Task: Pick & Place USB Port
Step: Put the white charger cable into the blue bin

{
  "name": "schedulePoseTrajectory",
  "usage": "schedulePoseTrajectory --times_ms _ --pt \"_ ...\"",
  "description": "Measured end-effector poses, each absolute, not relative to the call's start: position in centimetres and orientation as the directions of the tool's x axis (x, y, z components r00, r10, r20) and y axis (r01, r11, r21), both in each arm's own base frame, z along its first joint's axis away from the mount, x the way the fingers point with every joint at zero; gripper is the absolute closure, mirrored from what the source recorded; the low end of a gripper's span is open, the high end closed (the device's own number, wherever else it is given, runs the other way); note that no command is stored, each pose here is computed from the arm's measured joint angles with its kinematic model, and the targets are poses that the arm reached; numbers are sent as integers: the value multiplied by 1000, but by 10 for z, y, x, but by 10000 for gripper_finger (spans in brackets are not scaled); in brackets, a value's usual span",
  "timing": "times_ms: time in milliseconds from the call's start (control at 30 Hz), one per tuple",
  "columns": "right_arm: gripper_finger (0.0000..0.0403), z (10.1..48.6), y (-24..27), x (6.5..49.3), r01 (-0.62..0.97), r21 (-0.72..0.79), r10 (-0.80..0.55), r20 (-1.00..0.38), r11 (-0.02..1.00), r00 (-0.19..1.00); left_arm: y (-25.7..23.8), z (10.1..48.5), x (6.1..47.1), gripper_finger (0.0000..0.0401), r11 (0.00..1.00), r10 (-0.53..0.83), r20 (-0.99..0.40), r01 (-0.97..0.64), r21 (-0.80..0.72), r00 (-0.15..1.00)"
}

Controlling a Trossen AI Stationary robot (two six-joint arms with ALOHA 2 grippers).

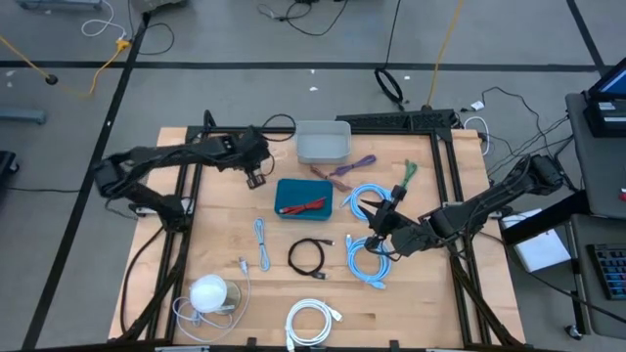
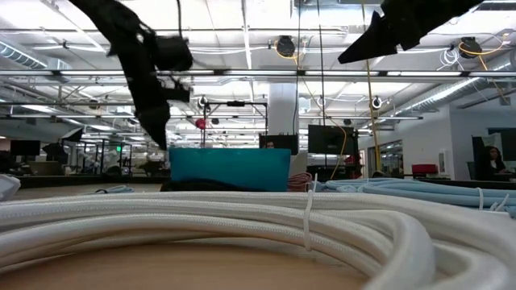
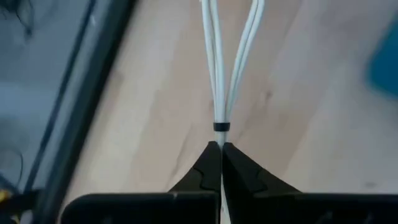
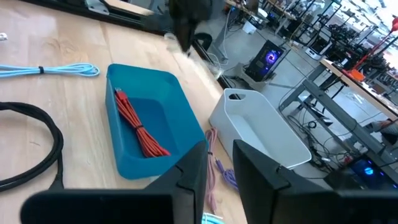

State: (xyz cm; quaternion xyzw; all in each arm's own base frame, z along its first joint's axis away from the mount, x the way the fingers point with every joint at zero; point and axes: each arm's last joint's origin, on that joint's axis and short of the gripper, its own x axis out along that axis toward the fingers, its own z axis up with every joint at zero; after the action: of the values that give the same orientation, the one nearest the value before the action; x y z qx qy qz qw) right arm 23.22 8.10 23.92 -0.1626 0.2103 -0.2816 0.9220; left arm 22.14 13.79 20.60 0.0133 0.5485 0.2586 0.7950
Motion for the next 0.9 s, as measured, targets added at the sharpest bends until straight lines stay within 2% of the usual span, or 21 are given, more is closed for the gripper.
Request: schedulePoseTrajectory --times_ms 67,167,233,400,600,767,900 --pt "332 238 79 232 460 -410 -592 -299 788 748 128 221 219 400 882 414 -845 -378 281 339" --pt "332 235 76 232 472 -405 -603 -303 783 738 106 236 220 400 941 312 -827 -271 202 467" --pt "332 232 73 232 484 -399 -611 -307 779 730 90 239 224 401 966 249 -822 -192 173 512" --pt "332 225 66 231 509 -389 -630 -316 768 709 51 238 241 401 984 164 -812 -35 175 560" --pt "332 221 56 236 496 -340 -596 -330 799 732 32 247 262 401 973 181 -749 -5 231 637" --pt "332 218 50 238 464 -303 -550 -355 833 755 36 261 285 401 967 182 -738 18 254 650" --pt "332 215 48 238 462 -307 -551 -364 832 751 42 260 306 401 970 181 -795 31 243 579"
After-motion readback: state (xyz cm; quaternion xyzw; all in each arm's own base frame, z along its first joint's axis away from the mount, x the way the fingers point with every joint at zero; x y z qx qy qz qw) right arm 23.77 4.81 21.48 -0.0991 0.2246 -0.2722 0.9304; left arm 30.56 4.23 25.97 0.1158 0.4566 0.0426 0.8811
